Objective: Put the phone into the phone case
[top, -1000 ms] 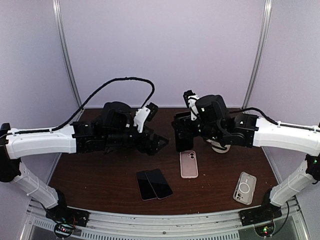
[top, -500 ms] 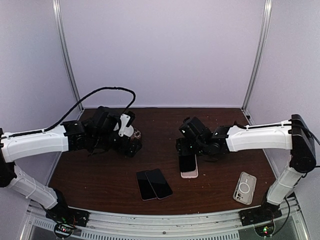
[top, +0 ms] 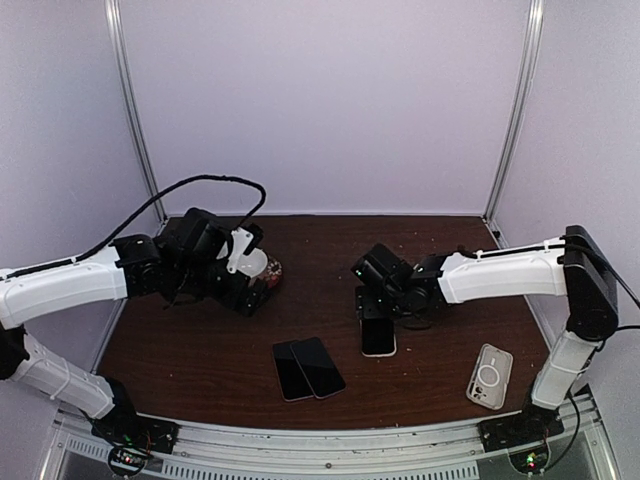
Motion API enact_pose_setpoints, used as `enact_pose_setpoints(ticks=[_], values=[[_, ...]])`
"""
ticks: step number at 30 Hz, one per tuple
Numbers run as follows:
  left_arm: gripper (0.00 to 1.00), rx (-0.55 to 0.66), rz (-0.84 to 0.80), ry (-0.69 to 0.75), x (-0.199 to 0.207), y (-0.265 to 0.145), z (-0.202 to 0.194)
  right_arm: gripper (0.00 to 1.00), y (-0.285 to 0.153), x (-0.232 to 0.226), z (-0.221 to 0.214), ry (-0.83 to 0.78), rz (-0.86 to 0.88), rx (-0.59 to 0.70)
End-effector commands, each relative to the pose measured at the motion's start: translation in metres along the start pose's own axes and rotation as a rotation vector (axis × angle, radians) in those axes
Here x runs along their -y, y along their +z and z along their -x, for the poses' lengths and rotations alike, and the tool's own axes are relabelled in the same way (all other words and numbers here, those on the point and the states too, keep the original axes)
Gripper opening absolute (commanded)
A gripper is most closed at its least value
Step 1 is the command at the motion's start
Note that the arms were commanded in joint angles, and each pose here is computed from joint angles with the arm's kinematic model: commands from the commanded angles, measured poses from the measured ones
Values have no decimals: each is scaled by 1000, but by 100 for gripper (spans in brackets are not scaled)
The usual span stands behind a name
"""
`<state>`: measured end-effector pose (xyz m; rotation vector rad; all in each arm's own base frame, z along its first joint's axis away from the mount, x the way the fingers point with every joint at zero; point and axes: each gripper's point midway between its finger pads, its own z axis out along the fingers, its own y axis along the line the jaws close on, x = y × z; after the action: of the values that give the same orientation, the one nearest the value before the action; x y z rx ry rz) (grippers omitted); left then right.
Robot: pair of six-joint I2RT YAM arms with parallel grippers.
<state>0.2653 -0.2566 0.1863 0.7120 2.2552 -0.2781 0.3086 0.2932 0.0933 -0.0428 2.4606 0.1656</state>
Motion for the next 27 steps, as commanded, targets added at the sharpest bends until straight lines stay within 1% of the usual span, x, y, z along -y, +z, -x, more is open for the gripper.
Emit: enact_pose_setpoints(ticks=[1, 5, 9, 15, 21, 27], values=[[98, 86, 63, 26, -18, -11, 31, 8, 3, 2, 16, 39, -26, 31], [98, 70, 65, -26, -30, -7, 23, 7, 2, -1, 27, 16, -13, 48], [97, 61, 89, -18, -36, -6, 16, 5, -2, -4, 38, -19, -3, 57], [97, 55, 93, -10, -37, -4, 16, 5, 4, -5, 35, -9, 6, 29], [97, 45, 94, -5, -37, -2, 14, 4, 16, 4, 10, 7, -30, -52], [97, 41, 95, -13, -40, -1, 13, 4, 21, 17, -9, 27, -62, -90]])
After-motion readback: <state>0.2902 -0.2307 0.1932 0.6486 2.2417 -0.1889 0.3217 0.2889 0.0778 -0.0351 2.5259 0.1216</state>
